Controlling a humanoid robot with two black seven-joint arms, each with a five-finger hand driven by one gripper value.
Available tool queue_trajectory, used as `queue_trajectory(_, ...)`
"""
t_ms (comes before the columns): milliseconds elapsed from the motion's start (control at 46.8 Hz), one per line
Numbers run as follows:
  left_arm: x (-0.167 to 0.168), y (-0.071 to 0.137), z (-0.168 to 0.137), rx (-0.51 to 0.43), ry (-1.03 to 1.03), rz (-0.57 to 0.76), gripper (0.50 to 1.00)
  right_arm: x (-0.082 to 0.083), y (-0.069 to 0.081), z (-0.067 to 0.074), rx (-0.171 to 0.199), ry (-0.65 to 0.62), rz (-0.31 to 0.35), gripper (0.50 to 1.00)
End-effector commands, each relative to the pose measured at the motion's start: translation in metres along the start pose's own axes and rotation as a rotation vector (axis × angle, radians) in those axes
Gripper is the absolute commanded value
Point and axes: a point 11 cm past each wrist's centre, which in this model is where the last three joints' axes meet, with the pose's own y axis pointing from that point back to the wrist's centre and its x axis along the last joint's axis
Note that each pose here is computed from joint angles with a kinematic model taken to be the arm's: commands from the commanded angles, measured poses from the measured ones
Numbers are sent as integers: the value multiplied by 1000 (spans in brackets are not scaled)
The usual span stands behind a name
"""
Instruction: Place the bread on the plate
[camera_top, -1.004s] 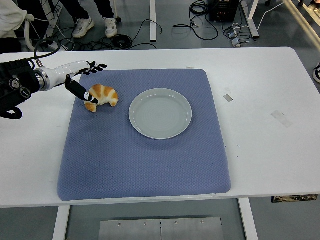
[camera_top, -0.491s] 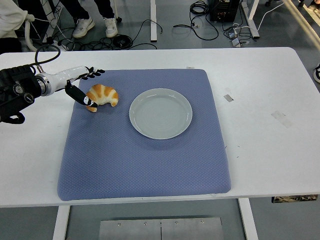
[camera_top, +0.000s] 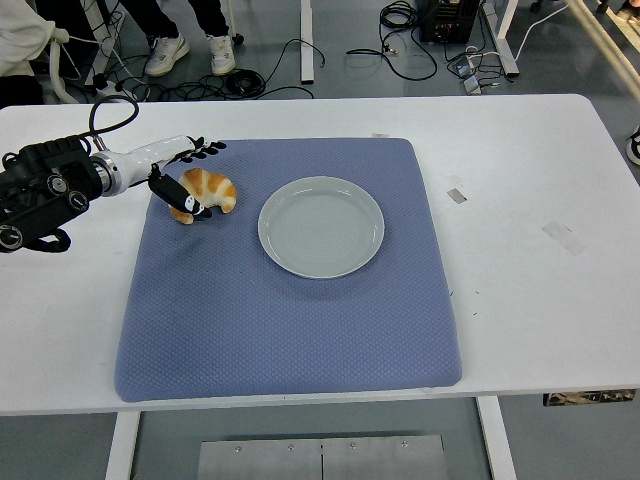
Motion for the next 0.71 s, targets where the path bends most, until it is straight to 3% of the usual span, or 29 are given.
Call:
queue_trajectory(0, 1, 0, -2, 5, -1, 4, 969, 0, 0, 0, 1, 0, 0, 1000)
queue_trajectory(107, 1, 1, -8, 19, -2, 24, 952, 0, 0, 1, -1, 0, 0, 1000)
queue_trajectory(278, -2, 1, -11, 22, -10, 40, 872, 0, 0, 0, 1, 0, 0, 1000)
queue_trajectory(491, -7, -1, -12, 22, -5, 41, 865, 0, 0, 1, -1, 0, 0, 1000)
queue_trajectory(684, -10, -3, -11, 17, -7, 57, 687, 0, 0, 0, 1, 0, 0, 1000)
